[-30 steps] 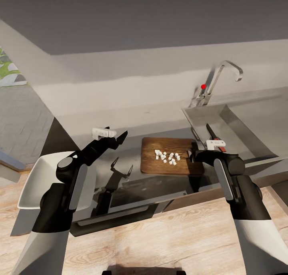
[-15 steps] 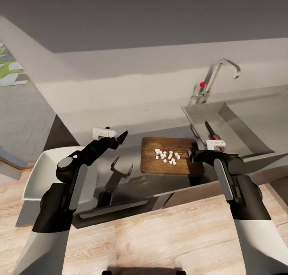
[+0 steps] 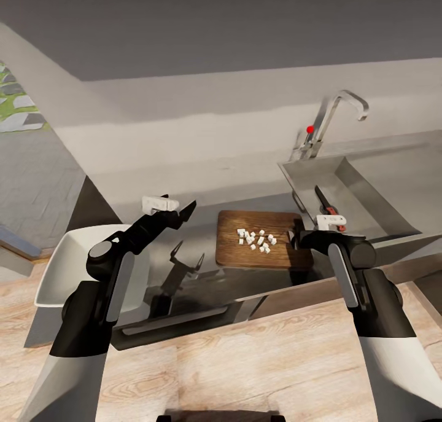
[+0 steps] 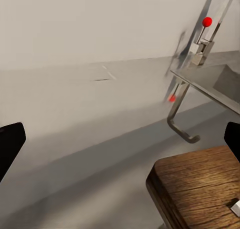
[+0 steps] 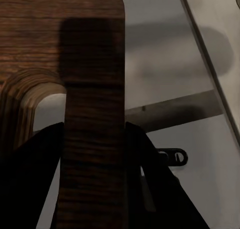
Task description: In the kitchen, take the Vidalia onion out of the sink, dice it on the chopping board with the paring knife, put the diced onion into the bowl on the countertop, then place both the paring knife and the chopping board into the sink.
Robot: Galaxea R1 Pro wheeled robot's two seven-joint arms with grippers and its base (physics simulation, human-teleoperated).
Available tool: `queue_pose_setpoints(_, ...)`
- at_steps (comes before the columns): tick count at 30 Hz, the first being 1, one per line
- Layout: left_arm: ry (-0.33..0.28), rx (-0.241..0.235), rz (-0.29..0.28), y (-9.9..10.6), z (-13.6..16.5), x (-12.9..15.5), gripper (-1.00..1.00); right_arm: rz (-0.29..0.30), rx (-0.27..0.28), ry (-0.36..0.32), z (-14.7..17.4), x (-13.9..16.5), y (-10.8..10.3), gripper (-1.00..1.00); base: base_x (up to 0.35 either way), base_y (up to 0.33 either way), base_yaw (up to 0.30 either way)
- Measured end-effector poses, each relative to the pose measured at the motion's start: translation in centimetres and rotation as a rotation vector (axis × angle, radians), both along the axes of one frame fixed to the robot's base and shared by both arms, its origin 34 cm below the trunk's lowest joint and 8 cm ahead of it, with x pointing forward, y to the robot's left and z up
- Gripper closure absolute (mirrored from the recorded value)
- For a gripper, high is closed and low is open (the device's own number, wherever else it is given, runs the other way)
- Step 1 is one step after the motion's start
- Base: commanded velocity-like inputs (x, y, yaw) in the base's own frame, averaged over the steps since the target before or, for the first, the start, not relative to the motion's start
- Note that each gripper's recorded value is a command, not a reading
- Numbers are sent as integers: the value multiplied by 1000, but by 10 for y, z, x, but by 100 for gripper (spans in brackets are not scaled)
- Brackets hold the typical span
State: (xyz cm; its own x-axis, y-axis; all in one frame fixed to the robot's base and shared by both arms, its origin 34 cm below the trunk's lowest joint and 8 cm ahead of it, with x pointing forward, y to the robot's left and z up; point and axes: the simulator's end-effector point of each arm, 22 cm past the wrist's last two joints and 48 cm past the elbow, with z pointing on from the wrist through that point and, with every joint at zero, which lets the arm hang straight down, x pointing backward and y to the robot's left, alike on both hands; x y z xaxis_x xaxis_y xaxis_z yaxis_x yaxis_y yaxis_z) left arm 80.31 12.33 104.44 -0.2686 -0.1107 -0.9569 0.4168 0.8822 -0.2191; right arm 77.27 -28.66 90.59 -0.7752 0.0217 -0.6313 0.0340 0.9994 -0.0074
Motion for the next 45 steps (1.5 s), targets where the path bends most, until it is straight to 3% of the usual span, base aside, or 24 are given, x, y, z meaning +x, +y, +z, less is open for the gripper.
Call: queue_pose_setpoints(45,-40,-11,-2,-4,29,-3,-100,0,0,-40,26,3,0,100,0,0,0)
